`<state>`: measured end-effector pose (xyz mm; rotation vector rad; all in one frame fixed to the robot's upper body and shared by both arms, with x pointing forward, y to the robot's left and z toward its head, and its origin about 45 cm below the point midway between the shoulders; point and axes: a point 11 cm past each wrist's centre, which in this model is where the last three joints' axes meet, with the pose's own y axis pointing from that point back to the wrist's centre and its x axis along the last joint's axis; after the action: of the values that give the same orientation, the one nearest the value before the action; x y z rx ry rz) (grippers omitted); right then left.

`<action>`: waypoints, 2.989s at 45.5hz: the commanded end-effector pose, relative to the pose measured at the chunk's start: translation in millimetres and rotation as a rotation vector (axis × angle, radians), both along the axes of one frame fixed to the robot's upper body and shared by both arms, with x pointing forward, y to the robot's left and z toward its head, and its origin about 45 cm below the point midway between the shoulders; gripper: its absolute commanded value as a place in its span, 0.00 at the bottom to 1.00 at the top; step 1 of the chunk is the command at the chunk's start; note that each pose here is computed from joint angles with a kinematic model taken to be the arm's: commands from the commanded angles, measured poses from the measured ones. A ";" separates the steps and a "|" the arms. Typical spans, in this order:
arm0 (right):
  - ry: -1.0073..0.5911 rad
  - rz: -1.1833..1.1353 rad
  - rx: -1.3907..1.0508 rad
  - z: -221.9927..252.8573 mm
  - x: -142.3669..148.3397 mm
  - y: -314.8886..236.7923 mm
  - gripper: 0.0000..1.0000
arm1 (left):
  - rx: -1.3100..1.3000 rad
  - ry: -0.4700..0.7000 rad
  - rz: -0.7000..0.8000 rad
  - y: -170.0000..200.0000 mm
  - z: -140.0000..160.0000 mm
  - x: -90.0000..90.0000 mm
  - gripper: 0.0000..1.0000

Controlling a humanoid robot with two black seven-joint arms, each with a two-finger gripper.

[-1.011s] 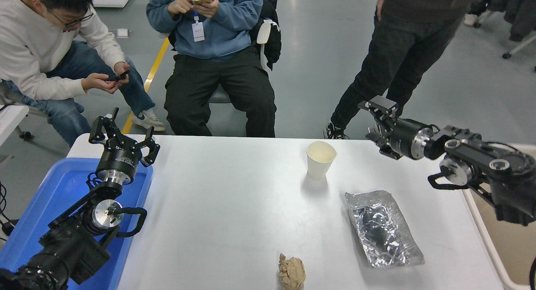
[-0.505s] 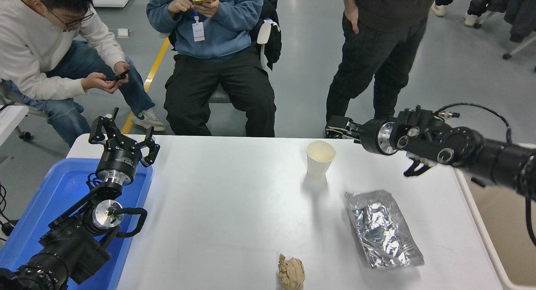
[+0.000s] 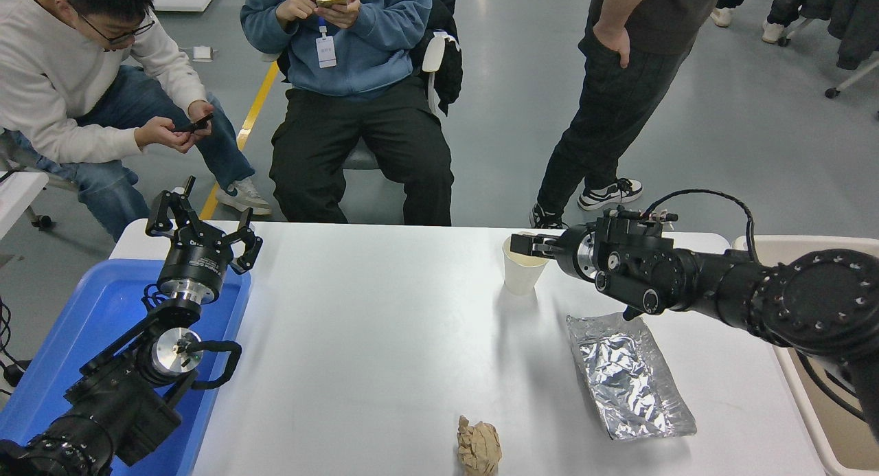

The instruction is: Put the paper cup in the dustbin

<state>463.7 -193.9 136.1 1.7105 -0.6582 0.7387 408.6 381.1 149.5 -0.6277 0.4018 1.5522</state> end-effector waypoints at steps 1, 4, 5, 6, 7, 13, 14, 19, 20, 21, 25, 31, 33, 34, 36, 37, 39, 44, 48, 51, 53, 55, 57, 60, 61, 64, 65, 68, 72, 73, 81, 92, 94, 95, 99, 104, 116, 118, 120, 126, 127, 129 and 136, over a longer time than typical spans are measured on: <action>0.002 -0.011 -0.041 -16.6 -5.3 -12.4 1.00 | -0.001 -0.001 -0.001 -0.1 0.1 0.0 1.00; -0.006 -0.033 -0.031 -15.5 -3.0 -16.2 1.00 | -0.001 -0.001 -0.001 -0.1 0.1 0.0 1.00; -0.008 -0.039 -0.029 -15.7 -2.6 -17.6 1.00 | 0.000 0.000 0.001 0.0 0.1 0.0 1.00; -0.010 -0.041 -0.028 -15.1 -2.0 -18.3 1.00 | 0.001 0.000 -0.001 0.4 0.2 0.0 1.00; -0.014 -0.044 -0.028 -13.8 -0.8 -18.7 1.00 | 0.001 0.001 -0.001 -0.2 -0.1 0.0 1.00; -0.023 -0.049 -0.018 -9.5 2.2 -17.4 1.00 | 0.001 0.001 -0.001 -0.2 -0.1 0.0 1.00; -0.025 -0.049 -0.017 -8.7 2.7 -17.0 1.00 | -0.001 -0.001 0.000 -0.3 0.3 0.2 1.00; -0.031 -0.048 -0.015 -5.7 4.7 -16.1 1.00 | 0.001 0.001 -0.001 -0.2 -0.1 0.0 1.00; -0.031 -0.048 -0.015 -5.6 4.7 -16.1 1.00 | -0.001 -0.001 -0.001 -0.1 0.1 0.0 1.00; -0.032 -0.048 -0.015 -5.5 4.8 -16.1 0.99 | -0.001 -0.001 -0.001 -0.1 0.1 0.0 1.00; -0.031 -0.048 -0.014 -5.8 4.5 -15.8 0.99 | 0.001 0.000 0.001 0.8 0.3 0.0 1.00; -0.032 -0.046 -0.015 -5.5 4.8 -15.9 0.98 | -0.001 -0.001 -0.001 -0.1 0.1 0.0 1.00; -0.031 -0.047 -0.015 -6.2 4.3 -16.1 0.98 | 0.002 0.000 0.000 0.5 0.1 0.0 1.00; -0.031 -0.045 -0.014 -5.6 4.7 -15.8 0.97 | -0.001 -0.001 -0.001 -0.1 0.1 0.0 1.00; -0.030 -0.043 -0.013 -5.9 4.3 -15.3 0.92 | 0.000 0.000 0.001 0.0 0.1 0.0 1.00; -0.030 -0.041 -0.011 -5.8 4.3 -15.0 0.90 | -0.001 -0.001 -0.001 -0.1 0.1 0.0 1.00; -0.032 -0.035 -0.010 -5.5 4.4 -14.7 0.86 | 0.000 0.000 0.001 0.0 0.1 0.0 1.00; -0.039 -0.023 0.001 -1.8 6.3 -12.0 0.82 | 0.000 -0.001 0.000 0.6 0.4 0.0 1.00; -0.042 -0.014 0.005 -0.3 7.0 -10.7 0.77 | -0.001 -0.001 -0.001 -0.1 0.1 0.0 1.00; -0.046 -0.002 0.011 0.9 7.4 -9.5 0.71 | 0.000 0.000 0.001 0.0 0.1 0.0 1.00; -0.046 0.005 0.013 0.9 7.2 -9.0 0.68 | -0.001 -0.001 -0.001 -0.1 0.1 0.0 1.00; -0.044 0.014 0.012 0.3 6.5 -8.3 0.65 | -0.001 -0.001 -0.001 -0.1 0.1 0.0 1.00; -0.040 0.022 0.011 -1.3 5.2 -8.1 0.63 | -0.001 -0.001 -0.001 -0.1 0.1 0.0 1.00; -0.034 0.029 0.015 -2.3 4.3 -7.5 0.59 | 0.000 -0.001 0.000 0.6 0.4 0.0 1.00; -0.033 0.029 0.016 -3.0 3.8 -7.5 0.59 | -0.001 -0.001 -0.001 -0.1 0.1 0.0 1.00; -0.029 0.037 0.019 -4.7 2.3 -6.9 0.59 | 0.001 0.000 0.001 0.8 0.3 0.0 1.00; -0.026 0.038 0.020 -5.5 1.7 -7.0 0.59 | -0.001 -0.001 -0.001 -0.1 0.1 0.0 1.00; -0.009 0.043 0.018 -9.1 -1.1 -7.0 0.58 | 0.000 0.000 0.001 0.0 0.0 0.0 1.00; 0.006 0.047 0.014 -10.2 -1.8 -7.7 0.40 | 0.000 0.000 -0.002 -0.3 0.0 0.0 1.00; 0.008 0.049 0.010 -10.6 -2.1 -8.0 0.36 | 0.001 0.000 0.001 0.8 0.3 0.0 1.00; 0.011 0.052 -0.001 -11.7 -2.7 -9.5 0.11 | 0.001 0.000 -0.001 0.4 0.2 0.0 1.00; 0.011 0.054 0.036 -10.1 -2.6 -5.9 0.00 | 0.000 0.000 0.001 0.0 0.1 0.0 1.00; 0.008 0.058 0.044 -7.7 -1.3 -4.3 0.00 | -0.001 -0.001 -0.001 -0.1 0.1 0.0 1.00; 0.010 0.060 0.046 -7.3 -1.3 -3.5 0.00 | 0.000 0.000 0.001 0.0 0.1 0.0 1.00; 0.032 0.060 0.057 -7.8 -2.5 -1.3 0.00 | 0.001 0.000 0.001 0.8 0.3 0.0 1.00; 0.045 0.049 0.085 -4.3 -1.2 2.4 0.00 | 0.000 0.000 0.001 0.0 0.1 0.0 1.00; 0.034 0.115 0.124 22.7 10.4 18.4 0.00 | 0.001 0.000 0.001 0.8 0.3 0.0 1.00; 0.039 0.123 0.135 28.1 12.2 22.4 0.00 | 0.001 0.000 0.001 0.8 0.3 0.0 1.00; 0.051 0.139 0.146 35.3 13.2 29.8 0.00 | 0.001 0.000 0.001 0.8 0.3 0.0 1.00; 0.082 0.226 0.175 57.5 8.1 63.5 0.00 | 0.001 0.000 0.001 0.8 0.3 0.0 1.00; 0.082 0.241 0.178 62.2 7.5 68.8 0.00 | 0.001 0.000 0.001 0.8 0.3 0.0 1.00; 0.075 0.251 0.176 73.1 9.2 68.5 0.00 | 0.001 0.000 0.001 0.8 0.3 0.0 1.00; 0.067 0.267 0.163 106.4 13.7 56.9 0.00 | 0.001 0.000 0.001 0.8 0.3 0.0 1.00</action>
<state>476.2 -143.1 197.3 1.9602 -0.5153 0.7902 408.7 381.8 149.9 -0.6275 0.4003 1.5535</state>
